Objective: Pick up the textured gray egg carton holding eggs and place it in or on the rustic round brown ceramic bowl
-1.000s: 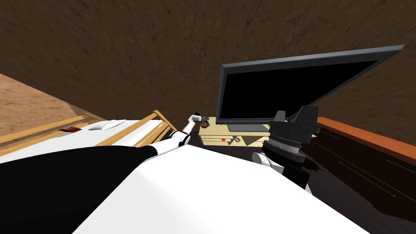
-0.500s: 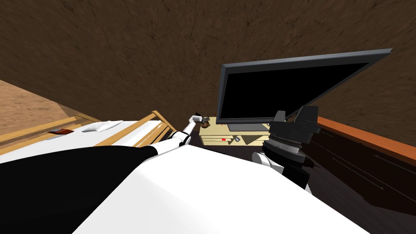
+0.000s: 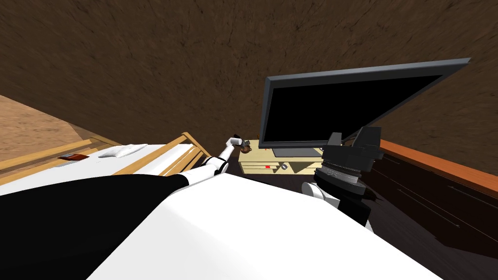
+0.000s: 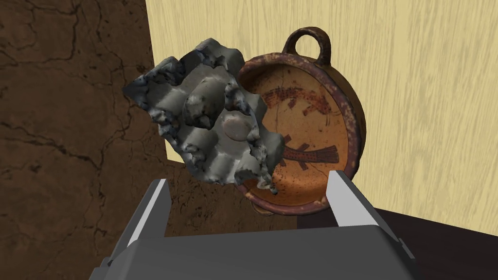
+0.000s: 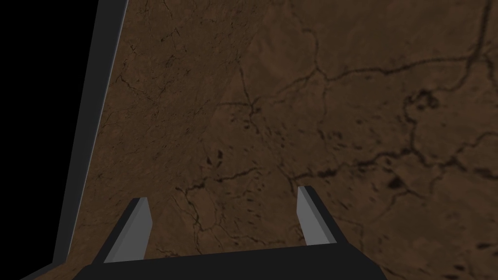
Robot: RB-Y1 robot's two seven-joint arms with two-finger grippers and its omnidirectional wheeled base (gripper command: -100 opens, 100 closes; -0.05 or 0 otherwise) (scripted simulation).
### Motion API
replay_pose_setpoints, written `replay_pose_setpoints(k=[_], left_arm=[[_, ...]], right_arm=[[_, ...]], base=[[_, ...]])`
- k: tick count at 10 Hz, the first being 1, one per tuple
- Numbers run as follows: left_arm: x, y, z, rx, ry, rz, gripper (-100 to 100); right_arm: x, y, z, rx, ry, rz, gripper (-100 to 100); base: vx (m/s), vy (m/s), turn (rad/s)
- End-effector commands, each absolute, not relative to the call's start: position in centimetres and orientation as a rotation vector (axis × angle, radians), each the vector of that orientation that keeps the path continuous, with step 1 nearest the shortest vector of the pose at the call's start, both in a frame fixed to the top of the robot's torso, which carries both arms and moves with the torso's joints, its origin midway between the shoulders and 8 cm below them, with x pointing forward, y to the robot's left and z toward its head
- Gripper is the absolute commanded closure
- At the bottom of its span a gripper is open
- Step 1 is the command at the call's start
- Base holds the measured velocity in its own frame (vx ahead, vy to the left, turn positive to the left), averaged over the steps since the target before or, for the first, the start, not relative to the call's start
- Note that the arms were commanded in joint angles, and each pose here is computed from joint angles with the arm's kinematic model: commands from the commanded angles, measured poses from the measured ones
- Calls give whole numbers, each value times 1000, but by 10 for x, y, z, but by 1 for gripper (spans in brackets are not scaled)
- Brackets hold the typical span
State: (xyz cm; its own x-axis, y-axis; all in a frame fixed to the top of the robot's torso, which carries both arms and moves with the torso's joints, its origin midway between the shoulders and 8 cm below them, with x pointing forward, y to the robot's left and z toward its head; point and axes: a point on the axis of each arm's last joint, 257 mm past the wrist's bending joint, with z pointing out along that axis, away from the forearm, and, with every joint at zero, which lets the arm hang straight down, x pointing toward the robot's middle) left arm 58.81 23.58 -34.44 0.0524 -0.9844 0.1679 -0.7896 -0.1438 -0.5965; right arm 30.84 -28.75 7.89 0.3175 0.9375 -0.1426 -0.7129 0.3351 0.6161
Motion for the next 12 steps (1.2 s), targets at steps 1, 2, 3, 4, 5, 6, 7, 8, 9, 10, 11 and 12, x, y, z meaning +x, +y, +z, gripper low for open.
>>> replay_pose_setpoints(k=[1,2,3,4,5,6,7,8,9,10,11,12], left_arm=[[590,236,-335,-1994,1790,-782,-100],[592,236,-324,-1992,1794,-782,-100],[593,236,-319,-1991,1796,-782,-100],[594,236,-314,-1990,1798,-782,-100],[595,236,-308,-1989,1800,-782,-100],[595,236,-303,-1988,1802,-781,-100],[595,235,-306,-1986,1800,-784,-100],[594,235,-306,-1988,1801,-782,0],[594,235,-306,-1988,1801,-782,0],[594,235,-306,-1988,1801,-782,0],[594,235,-306,-1988,1801,-782,0],[594,235,-306,-1988,1801,-782,0]], right_arm=[[308,-288,79,493,533,1145,0],[308,-288,79,493,533,1145,0],[308,-288,79,493,533,1145,0],[308,-288,79,493,533,1145,0],[308,-288,79,493,533,1145,0],[308,-288,79,493,533,1145,0],[308,-288,79,493,533,1145,0],[308,-288,79,493,533,1145,0],[308,-288,79,493,533,1145,0],[308,-288,79,493,533,1145,0],[308,-288,79,493,533,1145,0],[308,-288,79,493,533,1145,0]], base=[[-6,-13,17],[-7,-16,19],[-7,-17,19],[-6,-14,11],[-6,-11,12],[-5,-11,10],[0,0,0],[0,0,0],[0,0,0],[0,0,0],[0,0,0],[0,0,0]])
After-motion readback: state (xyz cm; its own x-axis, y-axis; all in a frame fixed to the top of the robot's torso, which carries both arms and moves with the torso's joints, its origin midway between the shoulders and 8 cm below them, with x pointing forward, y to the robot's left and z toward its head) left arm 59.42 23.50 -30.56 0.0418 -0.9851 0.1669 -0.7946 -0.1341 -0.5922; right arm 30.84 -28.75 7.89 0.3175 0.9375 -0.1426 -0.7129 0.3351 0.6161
